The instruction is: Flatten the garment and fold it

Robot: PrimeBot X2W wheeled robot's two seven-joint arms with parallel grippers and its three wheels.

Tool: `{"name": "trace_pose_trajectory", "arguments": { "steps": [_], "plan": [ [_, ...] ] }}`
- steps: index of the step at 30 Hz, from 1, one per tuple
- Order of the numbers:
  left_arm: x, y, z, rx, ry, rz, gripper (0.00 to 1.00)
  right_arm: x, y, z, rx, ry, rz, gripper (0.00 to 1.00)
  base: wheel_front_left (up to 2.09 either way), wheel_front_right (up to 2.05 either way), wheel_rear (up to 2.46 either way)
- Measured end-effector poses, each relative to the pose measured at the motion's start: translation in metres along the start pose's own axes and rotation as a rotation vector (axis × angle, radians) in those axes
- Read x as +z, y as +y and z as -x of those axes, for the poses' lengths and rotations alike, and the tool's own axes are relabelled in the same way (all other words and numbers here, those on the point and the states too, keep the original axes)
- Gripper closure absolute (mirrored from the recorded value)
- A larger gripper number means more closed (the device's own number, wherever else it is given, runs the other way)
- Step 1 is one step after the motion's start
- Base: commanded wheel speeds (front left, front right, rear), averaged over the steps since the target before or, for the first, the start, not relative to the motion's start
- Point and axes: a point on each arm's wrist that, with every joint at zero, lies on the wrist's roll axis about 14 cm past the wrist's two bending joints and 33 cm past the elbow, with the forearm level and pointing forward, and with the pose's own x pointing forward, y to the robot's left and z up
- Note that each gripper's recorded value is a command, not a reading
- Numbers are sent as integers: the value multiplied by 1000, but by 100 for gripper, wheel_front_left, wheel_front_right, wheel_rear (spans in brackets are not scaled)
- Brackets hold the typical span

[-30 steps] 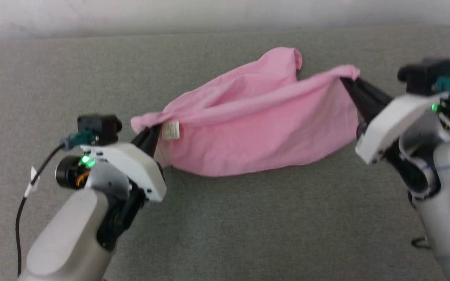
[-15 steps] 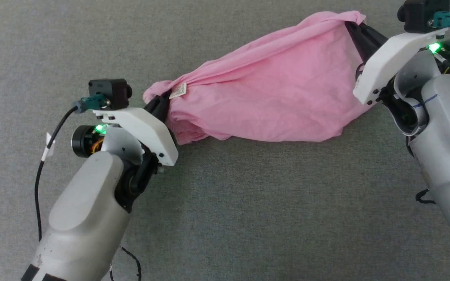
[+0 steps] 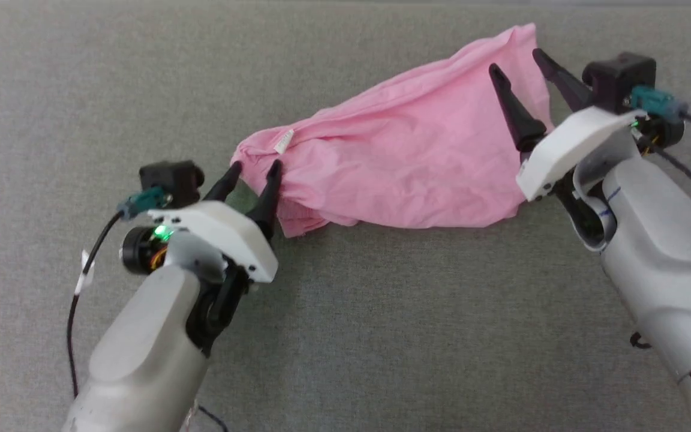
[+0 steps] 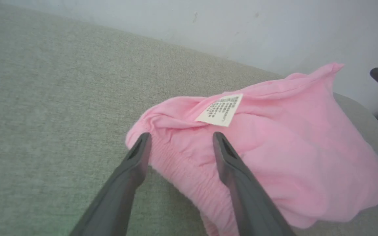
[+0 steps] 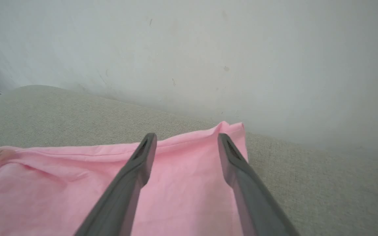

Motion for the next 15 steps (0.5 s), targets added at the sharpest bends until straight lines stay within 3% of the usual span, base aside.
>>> {"name": "trace_pose_trajectory", "arguments": {
  "steps": [6,15],
  "plan": [
    [29,0,28,-1,-88,-69,0,53,4,36,-10,-192,25,0,0,0,0],
    [35,-39,62,-136,27,-191,0,41,7,119,-113,-239,21,0,0,0,0]
  ]
}}
